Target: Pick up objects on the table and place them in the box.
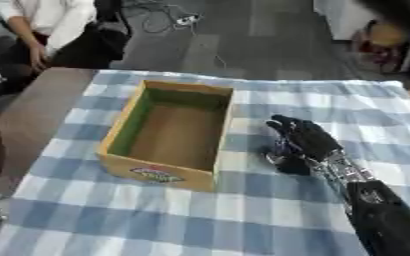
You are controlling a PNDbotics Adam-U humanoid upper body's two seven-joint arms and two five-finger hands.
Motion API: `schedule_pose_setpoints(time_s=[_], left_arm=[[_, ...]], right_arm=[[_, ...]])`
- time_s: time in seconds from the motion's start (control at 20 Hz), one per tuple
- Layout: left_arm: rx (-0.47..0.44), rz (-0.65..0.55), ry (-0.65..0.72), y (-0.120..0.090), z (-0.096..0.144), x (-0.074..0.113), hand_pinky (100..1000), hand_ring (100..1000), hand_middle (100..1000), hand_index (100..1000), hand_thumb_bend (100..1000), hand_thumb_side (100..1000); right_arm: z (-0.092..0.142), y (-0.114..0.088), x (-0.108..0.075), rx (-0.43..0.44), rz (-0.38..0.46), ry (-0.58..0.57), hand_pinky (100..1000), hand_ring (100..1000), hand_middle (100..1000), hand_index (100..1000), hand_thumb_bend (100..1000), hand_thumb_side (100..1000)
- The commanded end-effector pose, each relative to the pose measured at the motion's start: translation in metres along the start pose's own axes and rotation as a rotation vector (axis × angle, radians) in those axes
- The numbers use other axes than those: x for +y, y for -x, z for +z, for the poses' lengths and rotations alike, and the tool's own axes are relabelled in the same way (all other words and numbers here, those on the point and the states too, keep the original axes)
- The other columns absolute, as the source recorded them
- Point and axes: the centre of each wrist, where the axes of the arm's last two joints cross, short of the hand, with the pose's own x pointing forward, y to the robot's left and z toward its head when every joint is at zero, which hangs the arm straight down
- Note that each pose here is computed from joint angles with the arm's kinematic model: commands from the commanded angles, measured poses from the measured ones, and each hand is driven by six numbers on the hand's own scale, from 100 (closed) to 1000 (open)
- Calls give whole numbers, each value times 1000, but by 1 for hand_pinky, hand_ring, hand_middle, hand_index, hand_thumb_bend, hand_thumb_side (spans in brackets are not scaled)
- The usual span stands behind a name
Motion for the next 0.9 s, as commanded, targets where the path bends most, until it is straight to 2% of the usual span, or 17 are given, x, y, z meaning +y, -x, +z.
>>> schedule_pose_setpoints(time_s=[0.05, 0.1, 0.2, 0.25, 0.4, 0.55, 0.75, 0.8, 0.9], left_arm=[[-31, 8, 3, -6, -6, 0, 615, 730, 928, 1000, 312, 1000], [-31, 8, 3, -6, -6, 0, 615, 730, 928, 1000, 312, 1000], [-31, 6, 4, -6, -6, 0, 615, 730, 929, 1000, 313, 1000], [-30, 5, 4, -6, -6, 0, 615, 730, 929, 1000, 312, 1000], [-30, 4, 6, -6, -6, 0, 616, 731, 929, 1000, 312, 1000], [-31, 4, 6, -6, -6, 0, 616, 731, 929, 1000, 312, 1000], [-33, 4, 7, -6, -6, 0, 617, 732, 929, 1000, 312, 1000], [-33, 4, 7, -6, -6, 0, 617, 732, 928, 1000, 312, 1000], [-34, 4, 8, -6, -6, 0, 617, 732, 928, 1000, 312, 1000]], right_arm=[[3, 12, -5, 28, 2, 50, 357, 786, 921, 968, 269, 1000], [4, 12, -4, 29, 1, 60, 283, 756, 914, 963, 258, 1000], [7, 13, -1, 35, 1, 79, 227, 729, 902, 958, 260, 1000], [8, 14, 0, 38, 0, 89, 121, 662, 876, 945, 224, 1000], [10, 14, 3, 47, -4, 131, 100, 482, 760, 896, 169, 994], [11, 15, 3, 48, 9, 186, 100, 359, 649, 839, 136, 948], [14, 16, 7, 55, 54, 219, 100, 351, 630, 798, 139, 953], [15, 17, 8, 56, 65, 219, 100, 369, 633, 787, 155, 987], [17, 16, 11, 57, 83, 214, 100, 431, 672, 798, 163, 1000]])
